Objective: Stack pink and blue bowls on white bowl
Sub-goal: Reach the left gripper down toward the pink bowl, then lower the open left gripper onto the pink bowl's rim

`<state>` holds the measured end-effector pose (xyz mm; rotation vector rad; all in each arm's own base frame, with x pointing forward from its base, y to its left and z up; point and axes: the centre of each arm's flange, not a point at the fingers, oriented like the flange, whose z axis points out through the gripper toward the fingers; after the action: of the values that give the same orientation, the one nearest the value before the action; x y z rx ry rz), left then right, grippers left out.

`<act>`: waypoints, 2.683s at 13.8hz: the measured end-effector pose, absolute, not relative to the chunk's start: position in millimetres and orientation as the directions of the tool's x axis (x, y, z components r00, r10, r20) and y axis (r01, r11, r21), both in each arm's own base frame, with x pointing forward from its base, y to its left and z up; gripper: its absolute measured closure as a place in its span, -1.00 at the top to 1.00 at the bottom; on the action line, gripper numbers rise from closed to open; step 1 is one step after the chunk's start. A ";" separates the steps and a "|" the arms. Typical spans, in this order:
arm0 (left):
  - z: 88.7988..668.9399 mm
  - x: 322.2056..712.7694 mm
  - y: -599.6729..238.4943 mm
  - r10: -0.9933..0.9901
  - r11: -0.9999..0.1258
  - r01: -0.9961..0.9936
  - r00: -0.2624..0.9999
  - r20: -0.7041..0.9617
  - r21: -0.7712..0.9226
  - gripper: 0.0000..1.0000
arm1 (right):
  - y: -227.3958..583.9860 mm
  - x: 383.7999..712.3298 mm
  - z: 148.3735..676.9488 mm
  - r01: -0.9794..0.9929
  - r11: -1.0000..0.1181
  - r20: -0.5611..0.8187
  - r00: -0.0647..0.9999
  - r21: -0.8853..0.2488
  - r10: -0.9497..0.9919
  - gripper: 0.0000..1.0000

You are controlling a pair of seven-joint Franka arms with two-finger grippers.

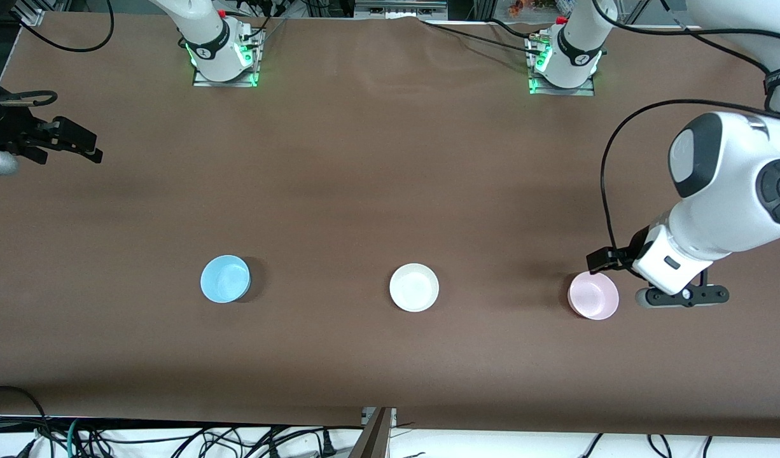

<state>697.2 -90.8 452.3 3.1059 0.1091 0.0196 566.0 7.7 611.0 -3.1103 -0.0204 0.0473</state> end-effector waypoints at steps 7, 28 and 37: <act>368.1 710.4 -90.6 0.079 -0.996 0.077 0.995 0.061 0.036 1.00 | 7.7 566.0 610.9 0.013 -0.999 -0.031 0.999 -0.031 0.014 1.00; 256.7 707.7 -79.4 0.097 -0.995 0.095 0.993 0.074 0.024 1.00 | 10.0 566.0 610.9 0.017 -0.999 -0.031 0.999 -0.031 0.018 1.00; 206.5 701.7 -111.9 0.022 -1.000 0.020 0.994 0.104 0.024 1.00 | 10.1 565.9 610.9 0.017 -0.999 -0.031 0.999 -0.031 0.018 1.00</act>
<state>701.7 -111.9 206.5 3.1143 0.0331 0.1621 565.9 10.1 610.9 -3.1101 -0.0269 0.0485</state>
